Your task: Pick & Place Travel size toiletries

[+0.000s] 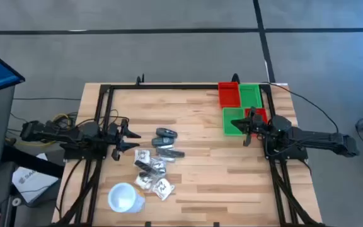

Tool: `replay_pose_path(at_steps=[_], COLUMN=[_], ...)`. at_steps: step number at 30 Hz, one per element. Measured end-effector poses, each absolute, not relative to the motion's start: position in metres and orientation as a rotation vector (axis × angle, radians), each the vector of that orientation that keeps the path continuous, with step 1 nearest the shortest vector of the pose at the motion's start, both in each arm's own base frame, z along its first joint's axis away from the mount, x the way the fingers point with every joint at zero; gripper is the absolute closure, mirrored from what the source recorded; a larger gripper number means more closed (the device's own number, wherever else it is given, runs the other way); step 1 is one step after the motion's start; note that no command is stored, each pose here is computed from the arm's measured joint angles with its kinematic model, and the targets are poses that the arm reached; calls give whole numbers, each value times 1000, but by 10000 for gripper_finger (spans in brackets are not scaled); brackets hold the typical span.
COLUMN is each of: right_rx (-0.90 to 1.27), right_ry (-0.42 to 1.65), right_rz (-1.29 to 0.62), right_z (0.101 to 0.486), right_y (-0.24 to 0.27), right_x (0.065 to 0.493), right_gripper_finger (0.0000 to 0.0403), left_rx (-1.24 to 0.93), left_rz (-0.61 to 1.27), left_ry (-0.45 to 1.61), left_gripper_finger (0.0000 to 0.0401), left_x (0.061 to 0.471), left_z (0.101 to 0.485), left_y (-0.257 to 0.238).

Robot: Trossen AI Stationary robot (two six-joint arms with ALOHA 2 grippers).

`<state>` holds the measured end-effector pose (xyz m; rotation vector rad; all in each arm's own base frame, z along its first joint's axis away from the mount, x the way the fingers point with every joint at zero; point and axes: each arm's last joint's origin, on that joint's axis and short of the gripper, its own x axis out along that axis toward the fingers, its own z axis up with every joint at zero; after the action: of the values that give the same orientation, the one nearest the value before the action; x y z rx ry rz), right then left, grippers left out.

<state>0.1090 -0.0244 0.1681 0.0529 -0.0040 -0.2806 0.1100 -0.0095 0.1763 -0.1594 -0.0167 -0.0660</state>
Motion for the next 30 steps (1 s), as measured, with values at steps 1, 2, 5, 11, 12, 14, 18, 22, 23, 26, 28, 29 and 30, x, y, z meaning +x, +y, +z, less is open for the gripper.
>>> replay_pose_path(at_steps=[1,2,5,11,12,14,18,22,23,26,28,29,30], right_rx=[53,53,53,53,53,53,53,53,53,53,53,53,53], right_ry=[-4,-4,-4,-4,-4,-4,-4,-5,-4,-4,-5,-4,-4], right_rz=[-281,-281,-281,-281,-281,-281,-280,-281,-281,-281,-281,-281,-281], right_z=[168,168,168,168,168,168,168,168,168,168,168,168,168], right_y=[-24,-24,-24,-24,-24,-24,-24,-24,-24,-24,-24,-24,-24], right_x=[109,109,109,109,109,109,109,109,109,109,109,109,109], right_gripper_finger=[403,403,403,403,403,403,403,403,403,403,403,403,403], left_rx=[-159,-159,-159,-160,-160,-160,-160,-160,-160,-160,-160,-160,-160], left_rz=[-66,-66,-66,-66,-66,-66,-66,-66,-66,-66,-67,-67,-67], left_ry=[-17,-17,-18,-18,-18,-18,-19,-20,-20,-21,-24,-26,-27], left_gripper_finger=[242,242,242,242,242,242,242,242,242,242,242,242,242], left_x=[110,110,110,110,110,110,110,110,110,110,110,110,110], left_z=[176,176,176,176,176,176,176,177,177,177,177,177,177], left_y=[-9,-10,-10,-9,-9,-10,-10,-9,-9,-9,-10,-9,-10])
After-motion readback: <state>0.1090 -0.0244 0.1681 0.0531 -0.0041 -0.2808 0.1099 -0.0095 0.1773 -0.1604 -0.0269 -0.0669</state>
